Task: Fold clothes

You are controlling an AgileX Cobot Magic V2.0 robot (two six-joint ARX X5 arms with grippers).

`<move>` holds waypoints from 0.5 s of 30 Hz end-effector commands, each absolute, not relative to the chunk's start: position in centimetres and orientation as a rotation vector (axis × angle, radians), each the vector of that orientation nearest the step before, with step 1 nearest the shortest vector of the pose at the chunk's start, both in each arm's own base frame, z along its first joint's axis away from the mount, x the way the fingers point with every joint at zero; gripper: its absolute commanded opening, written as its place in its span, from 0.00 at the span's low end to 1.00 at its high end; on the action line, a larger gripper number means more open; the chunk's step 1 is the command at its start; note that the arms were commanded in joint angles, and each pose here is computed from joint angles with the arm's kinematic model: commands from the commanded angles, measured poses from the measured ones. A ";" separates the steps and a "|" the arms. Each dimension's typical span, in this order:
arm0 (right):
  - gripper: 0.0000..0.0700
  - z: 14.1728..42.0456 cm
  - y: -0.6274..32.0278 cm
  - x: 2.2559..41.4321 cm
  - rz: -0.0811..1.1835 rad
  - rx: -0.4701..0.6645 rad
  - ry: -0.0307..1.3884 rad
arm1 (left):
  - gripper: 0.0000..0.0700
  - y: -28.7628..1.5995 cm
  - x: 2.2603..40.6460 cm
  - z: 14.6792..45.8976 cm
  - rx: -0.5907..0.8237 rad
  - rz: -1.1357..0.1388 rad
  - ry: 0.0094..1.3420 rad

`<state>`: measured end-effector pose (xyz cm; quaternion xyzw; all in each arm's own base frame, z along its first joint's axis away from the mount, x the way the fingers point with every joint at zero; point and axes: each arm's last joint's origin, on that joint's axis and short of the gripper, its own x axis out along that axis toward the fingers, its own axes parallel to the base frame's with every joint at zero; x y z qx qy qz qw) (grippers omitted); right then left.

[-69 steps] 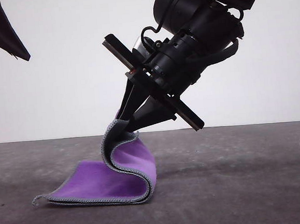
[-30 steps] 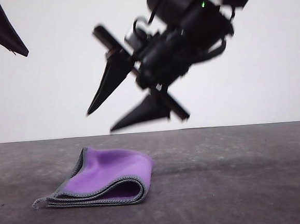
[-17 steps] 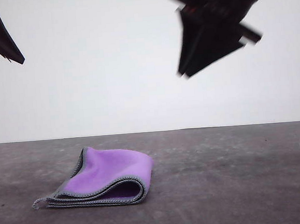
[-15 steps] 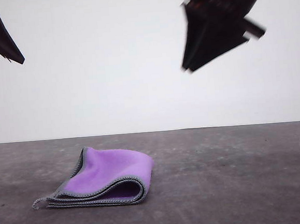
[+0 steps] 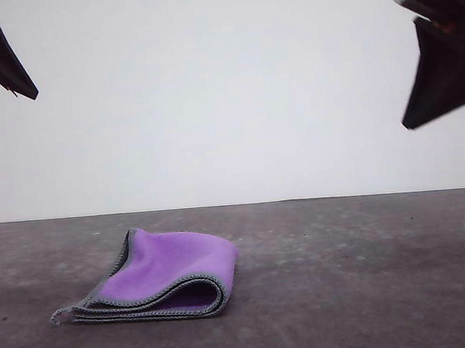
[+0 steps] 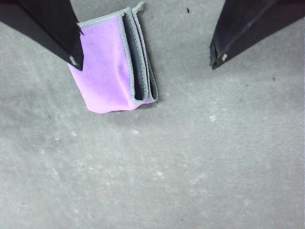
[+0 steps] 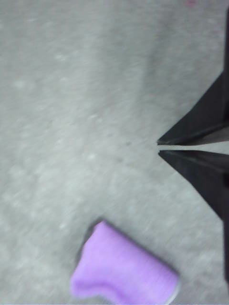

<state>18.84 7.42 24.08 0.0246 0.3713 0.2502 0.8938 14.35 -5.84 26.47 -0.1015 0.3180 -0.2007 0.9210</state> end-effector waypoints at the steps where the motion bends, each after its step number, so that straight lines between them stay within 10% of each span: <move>1: 0.02 24.3 7.5 19.0 0.533 0.026 0.750 | 0.73 -5.9 14.4 26.5 -0.208 -0.416 0.650; 5: 0.02 24.3 7.5 19.0 0.530 0.020 0.749 | 0.66 -5.9 14.4 26.6 -0.206 -0.418 0.645; 8: 0.02 24.4 7.5 19.1 0.526 0.019 0.735 | 0.00 -5.9 14.4 26.6 -0.210 -0.428 0.646; 15: 0.02 24.6 7.6 19.2 0.535 0.026 0.714 | 0.00 -6.0 14.4 26.6 -0.213 -0.439 0.650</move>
